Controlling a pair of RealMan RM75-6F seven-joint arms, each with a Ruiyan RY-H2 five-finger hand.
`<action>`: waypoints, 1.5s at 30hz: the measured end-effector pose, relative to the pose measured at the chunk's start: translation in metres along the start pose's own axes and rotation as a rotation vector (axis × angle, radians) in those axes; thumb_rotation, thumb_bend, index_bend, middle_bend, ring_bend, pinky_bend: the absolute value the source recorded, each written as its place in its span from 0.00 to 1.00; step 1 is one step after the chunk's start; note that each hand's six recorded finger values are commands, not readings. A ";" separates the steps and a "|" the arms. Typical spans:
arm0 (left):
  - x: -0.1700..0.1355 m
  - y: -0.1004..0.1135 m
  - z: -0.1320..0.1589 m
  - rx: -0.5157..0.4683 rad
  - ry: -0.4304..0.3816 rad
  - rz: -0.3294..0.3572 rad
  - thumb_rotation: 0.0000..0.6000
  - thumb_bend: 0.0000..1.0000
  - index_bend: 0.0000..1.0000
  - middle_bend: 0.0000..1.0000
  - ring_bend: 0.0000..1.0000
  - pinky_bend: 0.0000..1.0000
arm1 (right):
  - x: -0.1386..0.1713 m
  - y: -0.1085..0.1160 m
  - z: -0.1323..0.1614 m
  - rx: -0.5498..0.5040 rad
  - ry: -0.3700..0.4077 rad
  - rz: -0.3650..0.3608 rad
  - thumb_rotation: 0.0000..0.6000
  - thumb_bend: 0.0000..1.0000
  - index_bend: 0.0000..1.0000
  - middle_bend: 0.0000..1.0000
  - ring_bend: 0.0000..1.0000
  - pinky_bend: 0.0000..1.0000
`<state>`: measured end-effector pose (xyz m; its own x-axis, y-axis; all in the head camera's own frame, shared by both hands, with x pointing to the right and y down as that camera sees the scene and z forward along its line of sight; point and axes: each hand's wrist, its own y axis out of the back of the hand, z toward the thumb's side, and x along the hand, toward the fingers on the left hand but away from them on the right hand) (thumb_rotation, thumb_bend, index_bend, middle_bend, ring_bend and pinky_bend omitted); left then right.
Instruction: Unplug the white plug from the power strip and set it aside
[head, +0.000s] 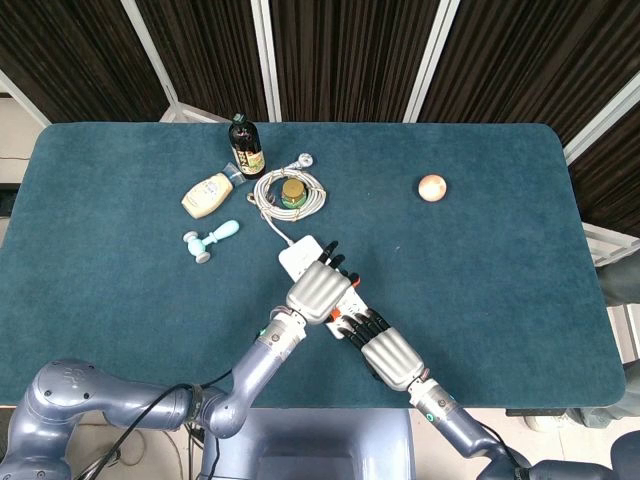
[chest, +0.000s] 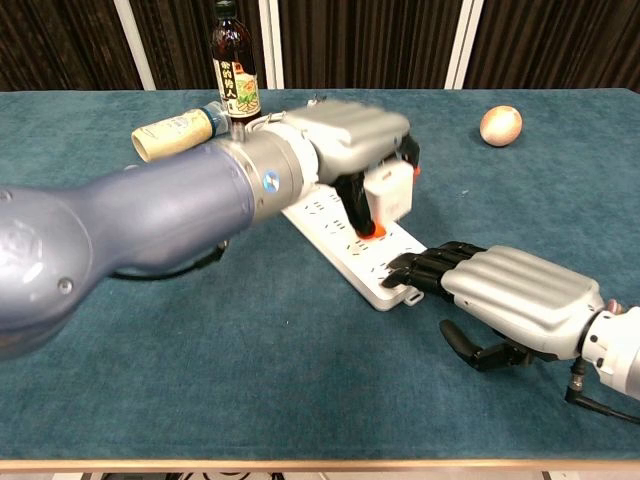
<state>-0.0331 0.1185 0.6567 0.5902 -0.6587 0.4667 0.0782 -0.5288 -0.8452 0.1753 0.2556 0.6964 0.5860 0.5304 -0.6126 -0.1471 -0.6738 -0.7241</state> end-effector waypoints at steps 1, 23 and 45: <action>0.000 0.003 -0.001 -0.004 0.002 0.007 1.00 0.38 0.57 0.61 0.18 0.05 | 0.000 0.000 0.001 0.000 0.001 -0.001 1.00 0.78 0.20 0.16 0.13 0.10; -0.031 0.015 -0.085 0.063 0.124 0.022 1.00 0.38 0.56 0.60 0.18 0.05 | -0.003 0.041 0.004 0.015 -0.022 -0.147 1.00 0.78 0.16 0.16 0.12 0.11; -0.087 -0.036 -0.181 0.046 0.341 -0.096 1.00 0.10 0.13 0.22 0.11 0.01 | 0.019 0.101 -0.032 0.035 -0.184 -0.299 1.00 0.59 0.00 0.05 0.00 0.04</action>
<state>-0.2324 0.0984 0.6938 0.2764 -0.7520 0.5984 0.1612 -0.5776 -0.8003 0.1968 0.1815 0.6218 0.4547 0.7875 -0.4161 -0.0194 -0.4583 -0.8886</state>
